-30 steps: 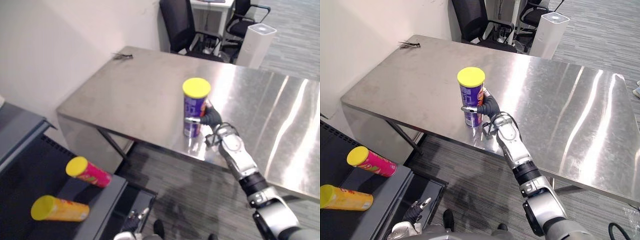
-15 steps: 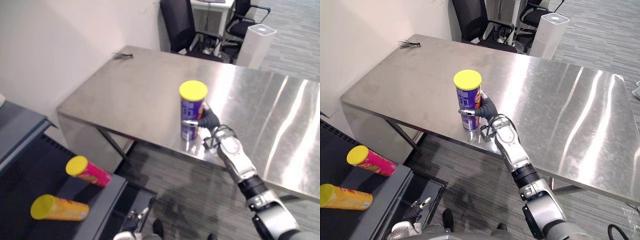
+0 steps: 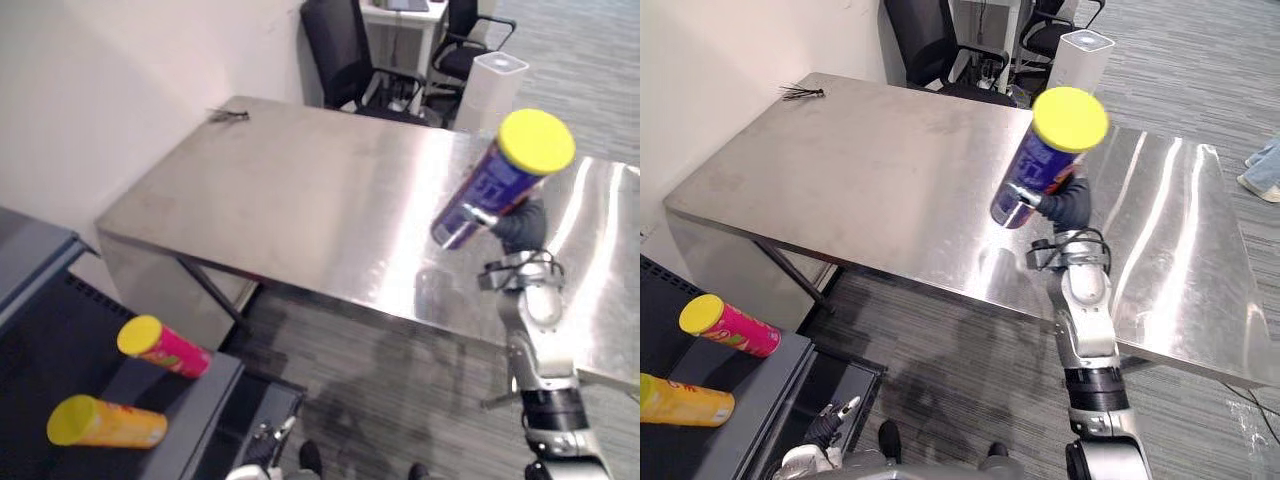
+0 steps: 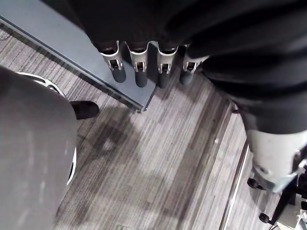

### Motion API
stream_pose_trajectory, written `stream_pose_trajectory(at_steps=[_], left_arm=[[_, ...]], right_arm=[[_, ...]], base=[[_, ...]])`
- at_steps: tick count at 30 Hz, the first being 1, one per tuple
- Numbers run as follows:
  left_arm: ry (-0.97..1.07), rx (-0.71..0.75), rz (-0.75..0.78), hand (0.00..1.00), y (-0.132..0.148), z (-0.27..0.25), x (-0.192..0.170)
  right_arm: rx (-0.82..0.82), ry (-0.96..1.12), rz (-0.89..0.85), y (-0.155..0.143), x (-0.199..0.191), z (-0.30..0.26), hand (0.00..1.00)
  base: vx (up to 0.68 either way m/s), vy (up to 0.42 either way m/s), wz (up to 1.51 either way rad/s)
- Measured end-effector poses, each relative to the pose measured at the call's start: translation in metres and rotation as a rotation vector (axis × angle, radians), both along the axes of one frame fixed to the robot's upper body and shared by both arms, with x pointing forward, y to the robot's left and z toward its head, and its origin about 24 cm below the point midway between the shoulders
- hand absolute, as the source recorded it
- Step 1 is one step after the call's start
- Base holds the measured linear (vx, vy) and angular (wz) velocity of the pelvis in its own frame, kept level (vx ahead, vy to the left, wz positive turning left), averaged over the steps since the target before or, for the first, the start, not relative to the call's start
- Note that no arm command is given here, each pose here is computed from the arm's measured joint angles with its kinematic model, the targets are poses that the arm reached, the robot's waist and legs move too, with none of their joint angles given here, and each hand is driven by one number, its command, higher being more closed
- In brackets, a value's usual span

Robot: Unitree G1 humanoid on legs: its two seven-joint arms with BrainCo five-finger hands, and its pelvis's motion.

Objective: Put the gum and the chips on the shelf.

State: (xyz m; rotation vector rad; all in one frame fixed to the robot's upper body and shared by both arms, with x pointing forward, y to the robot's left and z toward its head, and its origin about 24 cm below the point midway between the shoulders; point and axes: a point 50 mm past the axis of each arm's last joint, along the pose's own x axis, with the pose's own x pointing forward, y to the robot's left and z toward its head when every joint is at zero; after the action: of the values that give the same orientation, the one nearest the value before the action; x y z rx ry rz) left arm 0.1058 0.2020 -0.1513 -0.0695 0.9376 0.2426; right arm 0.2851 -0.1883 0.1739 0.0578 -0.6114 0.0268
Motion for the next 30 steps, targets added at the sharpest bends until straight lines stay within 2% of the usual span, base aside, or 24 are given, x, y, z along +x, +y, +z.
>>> stream_pose_trajectory(at_steps=[10, 23, 30], left_arm=[[0.025, 0.002, 0.025, 0.00, 0.003, -0.002, -0.011], [0.041, -0.001, 0.045, 0.00, 0.006, -0.004, -0.019], [0.041, -0.001, 0.047, 0.00, 0.006, -0.004, -0.019]], right_arm=[[0.005, -0.013, -0.173, -0.042, -0.029, -0.007, 1.00], [0.005, 0.043, -0.267, -0.065, -0.050, -0.023, 1.00], [0.047, 0.066, -0.269, -0.063, -0.053, -0.032, 1.00]], base=[[-0.02, 0.005, -0.05], [0.00, 0.004, -0.04], [-0.03, 0.012, 0.02]])
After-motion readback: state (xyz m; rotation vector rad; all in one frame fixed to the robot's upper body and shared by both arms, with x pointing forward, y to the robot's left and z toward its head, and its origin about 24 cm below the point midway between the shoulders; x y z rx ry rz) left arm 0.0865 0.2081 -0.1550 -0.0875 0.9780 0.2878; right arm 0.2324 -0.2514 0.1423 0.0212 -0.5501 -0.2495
